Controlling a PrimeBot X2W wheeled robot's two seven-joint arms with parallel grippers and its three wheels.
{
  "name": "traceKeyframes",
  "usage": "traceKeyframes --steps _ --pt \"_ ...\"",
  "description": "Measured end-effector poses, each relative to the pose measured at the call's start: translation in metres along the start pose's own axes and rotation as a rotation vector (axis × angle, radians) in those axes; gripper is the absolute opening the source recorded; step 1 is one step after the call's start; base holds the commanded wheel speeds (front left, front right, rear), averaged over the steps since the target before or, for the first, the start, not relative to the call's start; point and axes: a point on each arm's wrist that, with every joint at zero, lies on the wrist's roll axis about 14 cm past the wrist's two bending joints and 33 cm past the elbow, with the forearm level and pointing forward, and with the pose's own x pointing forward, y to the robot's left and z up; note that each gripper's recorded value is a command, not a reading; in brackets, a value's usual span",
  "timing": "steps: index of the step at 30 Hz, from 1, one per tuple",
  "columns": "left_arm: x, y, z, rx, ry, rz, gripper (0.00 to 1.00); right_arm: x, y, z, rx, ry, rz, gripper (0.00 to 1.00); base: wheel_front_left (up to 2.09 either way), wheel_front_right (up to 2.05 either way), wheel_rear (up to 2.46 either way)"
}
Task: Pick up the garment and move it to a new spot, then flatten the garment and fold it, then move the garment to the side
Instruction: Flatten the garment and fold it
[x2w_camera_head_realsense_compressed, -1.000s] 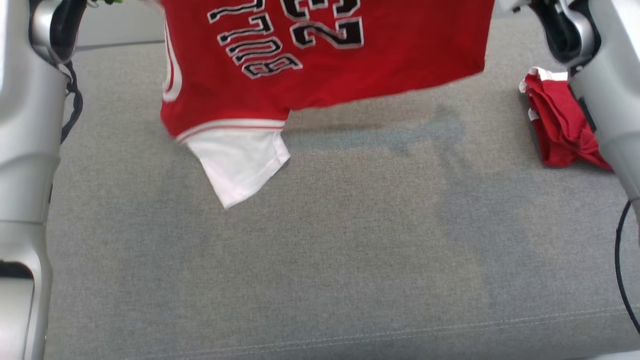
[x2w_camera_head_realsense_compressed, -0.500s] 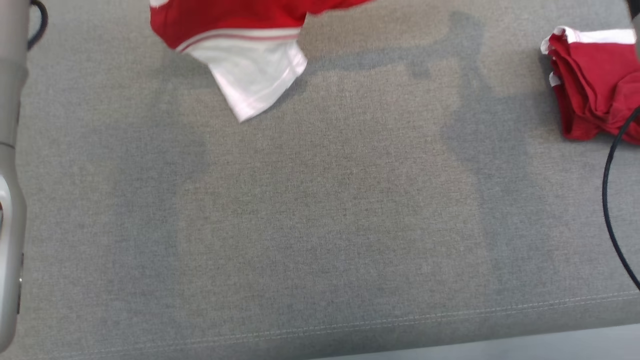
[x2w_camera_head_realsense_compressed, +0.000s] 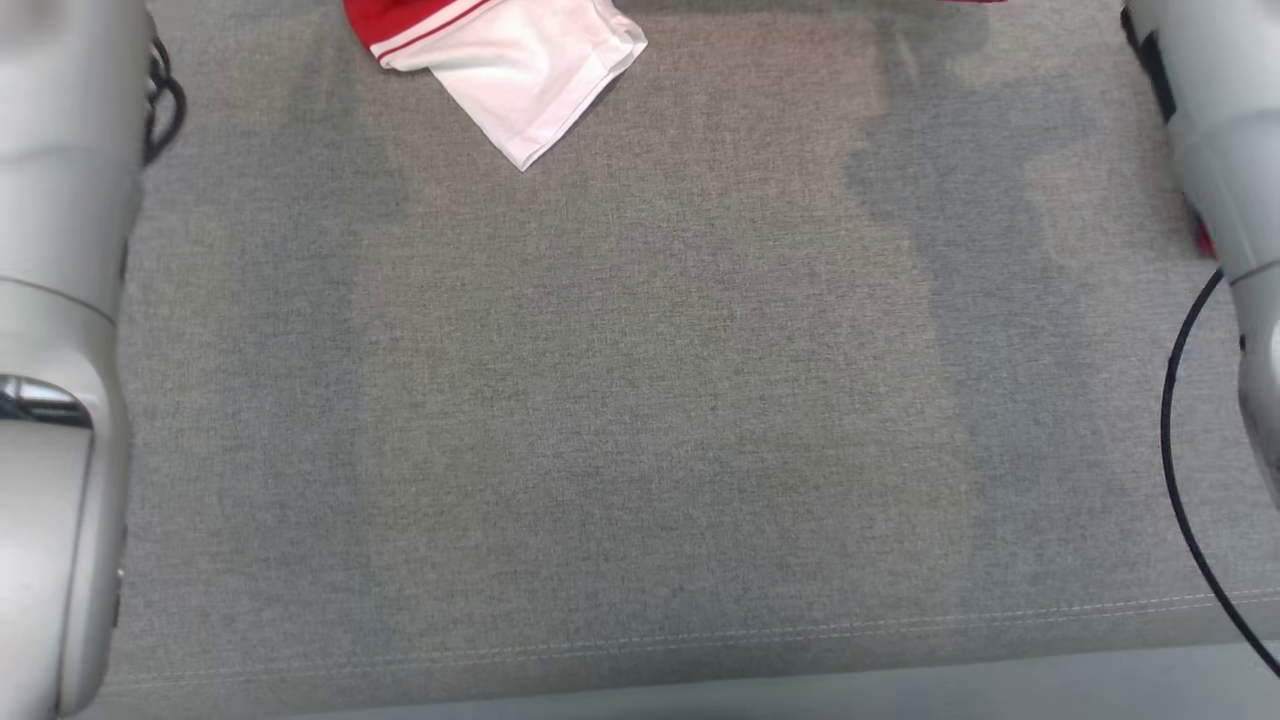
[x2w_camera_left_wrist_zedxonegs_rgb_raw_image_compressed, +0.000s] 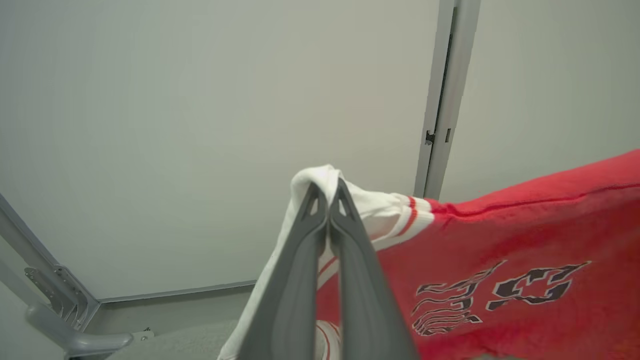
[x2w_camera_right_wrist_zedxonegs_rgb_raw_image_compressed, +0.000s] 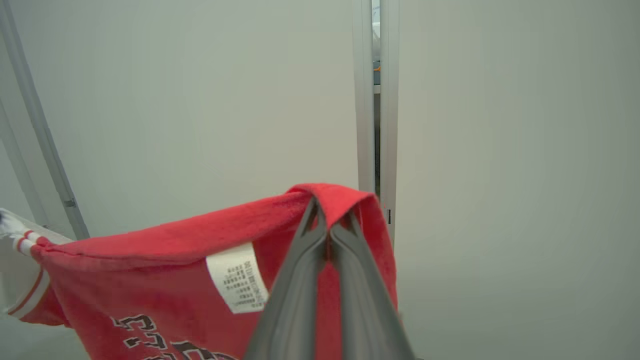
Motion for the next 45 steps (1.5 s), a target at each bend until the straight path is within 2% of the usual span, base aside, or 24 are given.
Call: traceKeyframes --steps 6,11,16,20,30,35,38,45 --pt "-0.014 0.0 -0.067 -0.082 0.074 0.013 0.0 -0.026 0.01 -0.066 0.089 0.117 0.035 0.0 0.0 0.0 0.0" --pt "-0.04 -0.002 -0.108 -0.158 0.103 0.032 0.0 -0.065 0.01 -0.102 0.202 0.187 0.023 0.0 0.0 0.0 0.0" --pt "-0.068 -0.005 -0.111 -0.219 0.042 0.05 0.0 -0.108 0.016 -0.12 0.3 0.232 0.003 0.0 0.0 0.0 0.0" --pt "-0.114 -0.02 -0.14 -0.214 0.063 0.054 0.0 -0.143 0.026 -0.127 0.374 0.25 -0.01 0.0 0.0 0.0 0.0" --pt "-0.215 -0.038 -0.156 -0.237 0.078 0.103 0.0 -0.233 0.054 -0.127 0.459 0.294 -0.046 0.0 0.0 0.0 0.0" --pt "-0.26 -0.049 -0.164 -0.241 0.156 0.101 0.0 -0.289 0.065 -0.138 0.464 0.375 -0.079 0.0 0.0 0.0 0.0" --pt "-0.287 -0.058 -0.169 -0.261 0.218 0.101 0.0 -0.318 0.066 -0.141 0.424 0.418 -0.091 0.0 0.0 0.0 0.0" --pt "-0.341 -0.08 -0.177 -0.338 0.364 0.08 0.0 -0.37 0.074 -0.137 0.423 0.49 -0.126 0.0 0.0 0.0 0.0"
